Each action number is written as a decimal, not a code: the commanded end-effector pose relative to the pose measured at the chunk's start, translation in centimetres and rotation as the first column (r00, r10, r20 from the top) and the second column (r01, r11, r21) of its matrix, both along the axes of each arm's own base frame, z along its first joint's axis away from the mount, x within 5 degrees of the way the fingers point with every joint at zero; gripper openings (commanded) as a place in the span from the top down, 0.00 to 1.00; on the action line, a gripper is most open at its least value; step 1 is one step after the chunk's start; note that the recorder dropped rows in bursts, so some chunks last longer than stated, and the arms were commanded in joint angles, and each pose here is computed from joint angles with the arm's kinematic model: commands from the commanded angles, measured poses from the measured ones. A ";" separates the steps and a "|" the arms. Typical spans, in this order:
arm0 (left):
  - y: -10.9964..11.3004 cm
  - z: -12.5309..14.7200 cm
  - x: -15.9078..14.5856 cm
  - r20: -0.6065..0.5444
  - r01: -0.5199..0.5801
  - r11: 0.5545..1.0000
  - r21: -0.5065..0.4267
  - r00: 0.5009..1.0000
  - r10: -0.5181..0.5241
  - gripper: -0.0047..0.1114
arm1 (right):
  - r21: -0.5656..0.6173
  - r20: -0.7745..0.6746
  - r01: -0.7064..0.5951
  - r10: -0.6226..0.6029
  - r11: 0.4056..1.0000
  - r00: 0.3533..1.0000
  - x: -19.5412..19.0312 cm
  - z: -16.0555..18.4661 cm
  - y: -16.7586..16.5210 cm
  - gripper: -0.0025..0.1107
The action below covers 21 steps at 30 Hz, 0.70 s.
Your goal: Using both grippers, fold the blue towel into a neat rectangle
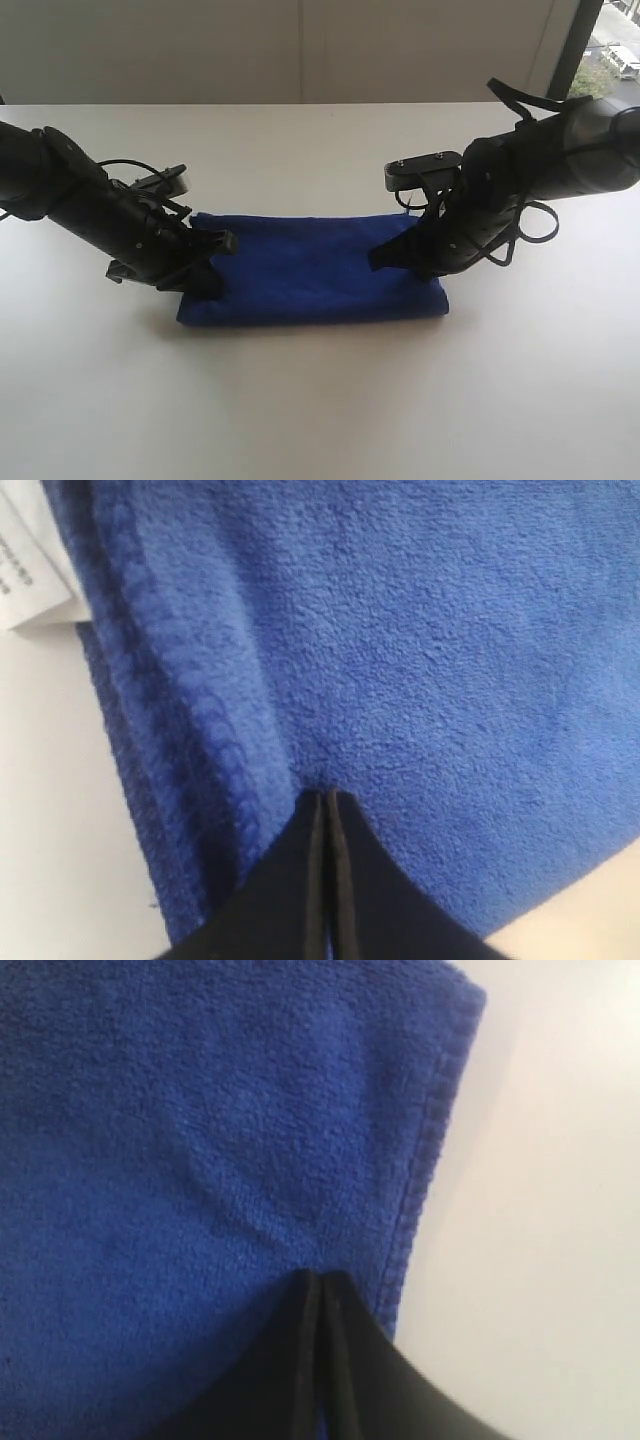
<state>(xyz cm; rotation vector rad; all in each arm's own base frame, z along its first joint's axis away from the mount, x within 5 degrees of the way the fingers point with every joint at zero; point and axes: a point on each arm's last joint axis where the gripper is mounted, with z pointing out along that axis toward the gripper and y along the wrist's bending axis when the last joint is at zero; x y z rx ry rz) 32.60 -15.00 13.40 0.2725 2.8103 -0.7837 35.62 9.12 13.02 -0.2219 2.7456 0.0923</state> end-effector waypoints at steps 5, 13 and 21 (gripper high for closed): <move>0.4 1.3 0.0 0.102 0.012 0.998 0.055 0.995 -0.017 0.96 | 0.015 0.028 0.048 -0.048 0.999 0.998 -0.5 2.5 -0.7 0.98; 0.6 3.2 0.1 0.174 0.004 0.999 0.054 0.985 -0.013 0.96 | 0.028 0.076 0.047 -0.049 0.999 0.996 -1.2 5.3 -0.8 0.98; 0.7 6.5 -0.7 0.239 0.020 1.000 0.018 0.971 -0.024 0.96 | 0.042 0.123 0.046 -0.051 0.998 0.991 -2.3 8.6 -1.1 0.98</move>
